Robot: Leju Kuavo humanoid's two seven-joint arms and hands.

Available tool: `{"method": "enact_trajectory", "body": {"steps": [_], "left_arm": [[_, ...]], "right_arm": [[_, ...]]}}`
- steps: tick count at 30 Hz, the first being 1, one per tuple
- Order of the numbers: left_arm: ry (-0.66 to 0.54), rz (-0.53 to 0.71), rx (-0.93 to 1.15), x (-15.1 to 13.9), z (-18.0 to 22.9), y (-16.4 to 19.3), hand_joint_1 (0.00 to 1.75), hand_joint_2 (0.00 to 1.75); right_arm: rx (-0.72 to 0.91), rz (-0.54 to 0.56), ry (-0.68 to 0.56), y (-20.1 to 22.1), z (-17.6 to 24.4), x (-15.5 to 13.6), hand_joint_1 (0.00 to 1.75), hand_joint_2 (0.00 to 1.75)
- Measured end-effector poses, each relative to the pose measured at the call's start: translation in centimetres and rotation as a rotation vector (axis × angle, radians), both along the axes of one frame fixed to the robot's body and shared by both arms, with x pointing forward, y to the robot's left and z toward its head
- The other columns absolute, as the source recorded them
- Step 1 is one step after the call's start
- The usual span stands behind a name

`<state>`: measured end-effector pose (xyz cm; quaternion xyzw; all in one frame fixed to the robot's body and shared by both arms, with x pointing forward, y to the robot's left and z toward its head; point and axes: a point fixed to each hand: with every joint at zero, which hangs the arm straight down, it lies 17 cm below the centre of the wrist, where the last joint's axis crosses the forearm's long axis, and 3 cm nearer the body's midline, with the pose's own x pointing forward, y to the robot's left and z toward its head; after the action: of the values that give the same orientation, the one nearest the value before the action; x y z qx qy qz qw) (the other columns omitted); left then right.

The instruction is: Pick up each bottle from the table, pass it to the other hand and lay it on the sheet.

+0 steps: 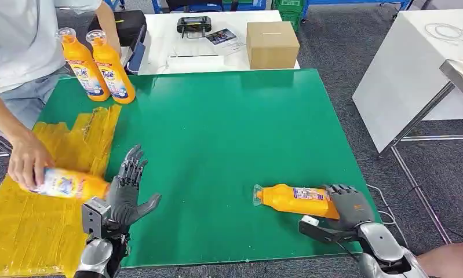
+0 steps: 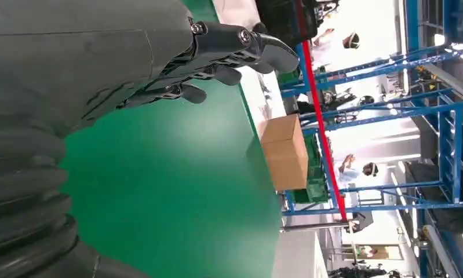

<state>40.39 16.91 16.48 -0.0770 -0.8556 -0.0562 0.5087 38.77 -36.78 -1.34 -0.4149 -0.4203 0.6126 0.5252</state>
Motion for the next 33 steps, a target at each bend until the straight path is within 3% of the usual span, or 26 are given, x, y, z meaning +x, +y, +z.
{"method": "enact_trajectory", "body": {"steps": [5, 7, 9, 11, 22, 33], "left_arm": [[0.018, -0.028, 0.002, 0.1, -0.3, -0.5, 0.00, 1.75], [0.083, -0.109, 0.026, 0.2, -1.2, -2.5, 0.00, 1.75], [0.156, -0.223, 0.052, -0.1, -2.2, -5.7, 0.00, 1.75], [0.151, -0.279, 0.043, -0.3, -1.4, -7.8, 0.00, 1.75], [0.141, -0.357, 0.062, -1.1, -0.9, -10.4, 0.00, 1.75], [0.137, -0.419, 0.065, -0.5, 0.2, -12.5, 0.00, 1.75]], "right_arm": [[0.068, 0.030, -0.042, 1.4, 0.8, 0.6, 1.75, 1.75], [0.237, 0.062, -0.166, 4.7, 3.2, 1.4, 1.75, 1.75], [0.425, 0.059, -0.372, 8.5, 7.6, 2.5, 1.75, 1.75], [0.541, 0.045, -0.455, 11.1, 9.9, 2.8, 1.75, 1.75], [0.726, 0.009, -0.521, 13.4, 12.0, 3.1, 1.75, 1.75], [1.043, 0.012, -0.561, 17.2, 14.9, 3.1, 1.75, 1.75]]}}
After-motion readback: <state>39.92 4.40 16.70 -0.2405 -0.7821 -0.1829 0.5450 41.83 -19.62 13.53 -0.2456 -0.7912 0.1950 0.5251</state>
